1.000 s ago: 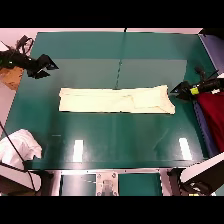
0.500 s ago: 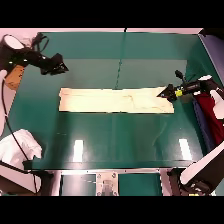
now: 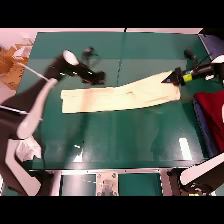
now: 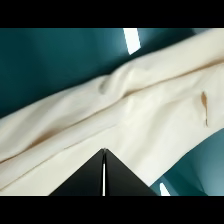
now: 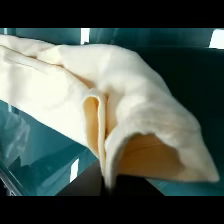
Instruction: Fold the shirts.
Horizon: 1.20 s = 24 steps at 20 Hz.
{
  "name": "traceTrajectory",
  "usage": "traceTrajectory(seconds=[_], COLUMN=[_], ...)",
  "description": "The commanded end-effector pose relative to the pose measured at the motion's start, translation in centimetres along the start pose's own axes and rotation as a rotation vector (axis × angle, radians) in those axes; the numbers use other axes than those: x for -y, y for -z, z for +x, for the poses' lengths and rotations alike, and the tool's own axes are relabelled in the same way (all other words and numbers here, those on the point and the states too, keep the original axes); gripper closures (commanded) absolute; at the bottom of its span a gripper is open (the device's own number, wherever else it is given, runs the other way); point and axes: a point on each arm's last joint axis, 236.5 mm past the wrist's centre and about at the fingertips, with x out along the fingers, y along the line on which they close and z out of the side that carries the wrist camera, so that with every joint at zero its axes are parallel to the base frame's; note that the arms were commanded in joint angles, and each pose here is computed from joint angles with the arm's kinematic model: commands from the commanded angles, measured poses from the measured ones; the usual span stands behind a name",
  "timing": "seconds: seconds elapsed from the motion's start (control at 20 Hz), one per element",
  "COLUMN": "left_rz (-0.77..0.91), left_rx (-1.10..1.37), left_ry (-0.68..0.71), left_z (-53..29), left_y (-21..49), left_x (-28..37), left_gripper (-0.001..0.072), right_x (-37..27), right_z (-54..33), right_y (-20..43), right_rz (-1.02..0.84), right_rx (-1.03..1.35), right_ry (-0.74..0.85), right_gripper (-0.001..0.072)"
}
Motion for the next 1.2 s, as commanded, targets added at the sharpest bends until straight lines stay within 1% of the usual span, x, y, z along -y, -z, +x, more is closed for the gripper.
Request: traceTrajectory(seconds=[0.0,0.2,0.35,0.5,0.6,0.7,0.8,0.85,0.95,1.0,1.15], left_rz=[0.044,-0.042,-0.063,-0.024,0.054,0.156,0.230,0.245,0.232,0.208,0.145], left_rx=[0.017,0.017,-0.029,-0.054,-0.086,-0.143,-0.183,-0.193,-0.206,-0.207,-0.150], left_ry=[0.059,0.146,0.182,0.217,0.222,0.146,-0.051,-0.181,-0.394,-0.445,-0.481], left_z=[8.6,13.0,13.9,11.3,7.5,2.4,-3.3,-6.6,-13.1,-15.6,-20.3], left_y=[2.6,4.3,5.3,4.2,2.6,1.3,0.5,0.1,-0.2,-0.1,-0.7], left_x=[5.4,8.3,9.2,10.3,10.1,7.6,2.4,-0.9,-6.1,-7.6,-9.9], left_gripper=[0.0684,0.0684,0.0684,0.0684,0.0684,0.0685,0.0685,0.0685,0.0684,0.0684,0.0684], right_x=[-5.9,-9.9,-10.8,-9.9,-10.1,-10.8,-12.2,-13.2,-16.3,-18.0,-23.8], right_z=[-3.5,-4.5,-4.7,-4.6,-4.4,-3.7,-2.3,-1.3,1.9,3.7,11.0], right_y=[0.8,2.1,2.4,2.5,2.6,2.8,3.2,3.3,3.3,3.2,2.7], right_rz=[-0.044,-0.070,-0.088,-0.067,-0.054,-0.043,-0.049,-0.054,-0.073,-0.080,-0.097], right_rx=[0.025,0.023,0.025,0.016,0.013,-0.002,-0.032,-0.044,-0.054,-0.049,0.021], right_ry=[0.016,0.023,0.029,0.067,0.062,0.057,0.049,0.044,0.032,0.023,-0.024], right_gripper=[0.0699,0.0699,0.0698,0.0699,0.0699,0.0699,0.0699,0.0699,0.0698,0.0699,0.0698])
